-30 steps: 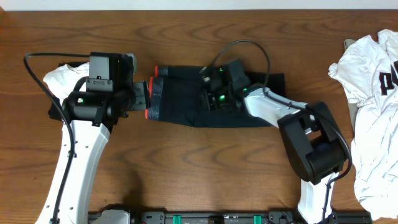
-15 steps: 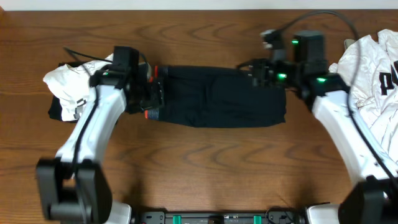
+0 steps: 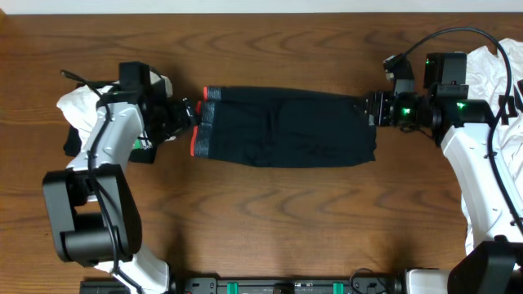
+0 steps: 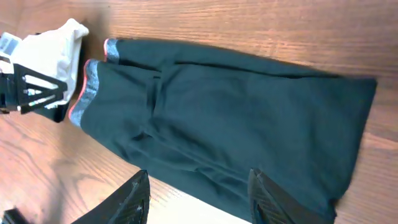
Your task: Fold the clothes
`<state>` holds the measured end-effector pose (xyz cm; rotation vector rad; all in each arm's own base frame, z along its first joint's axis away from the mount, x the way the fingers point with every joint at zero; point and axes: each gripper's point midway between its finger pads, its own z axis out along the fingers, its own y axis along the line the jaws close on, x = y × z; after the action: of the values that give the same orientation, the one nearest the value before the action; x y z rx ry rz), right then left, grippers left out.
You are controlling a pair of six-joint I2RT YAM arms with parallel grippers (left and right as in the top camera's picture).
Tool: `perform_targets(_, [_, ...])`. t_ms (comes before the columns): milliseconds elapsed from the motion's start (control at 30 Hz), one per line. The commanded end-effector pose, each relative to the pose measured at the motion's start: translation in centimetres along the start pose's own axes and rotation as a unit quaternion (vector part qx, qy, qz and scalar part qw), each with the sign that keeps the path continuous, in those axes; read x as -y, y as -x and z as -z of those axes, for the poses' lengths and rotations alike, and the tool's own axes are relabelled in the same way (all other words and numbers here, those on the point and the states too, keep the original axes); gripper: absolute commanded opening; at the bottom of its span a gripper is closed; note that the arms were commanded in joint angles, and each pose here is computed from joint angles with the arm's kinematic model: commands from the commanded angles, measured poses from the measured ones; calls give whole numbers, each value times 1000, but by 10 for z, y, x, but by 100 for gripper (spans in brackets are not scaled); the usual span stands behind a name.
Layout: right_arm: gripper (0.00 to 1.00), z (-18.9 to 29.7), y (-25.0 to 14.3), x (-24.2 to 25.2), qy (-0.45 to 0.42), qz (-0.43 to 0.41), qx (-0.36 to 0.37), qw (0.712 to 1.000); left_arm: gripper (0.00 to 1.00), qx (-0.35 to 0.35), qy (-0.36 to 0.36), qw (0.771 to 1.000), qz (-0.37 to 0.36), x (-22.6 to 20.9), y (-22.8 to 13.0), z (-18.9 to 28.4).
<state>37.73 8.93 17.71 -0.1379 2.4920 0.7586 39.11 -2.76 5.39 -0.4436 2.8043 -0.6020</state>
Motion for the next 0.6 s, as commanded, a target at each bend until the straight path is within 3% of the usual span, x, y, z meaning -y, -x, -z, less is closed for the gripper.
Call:
perform_targets(0, [49,6,2,0,-7,21,8,1000,87,-49,-70,996,-7,11,-15,-22])
perform_targets(233, [47,6,-1,1,-7,17,3,1000,88,-103,-106,989,-8,6,-34,-54])
perform_targets(567, [43,6,0,1,-9,17,3,1000,86,-116,-112,987,-29,20,-42,-67])
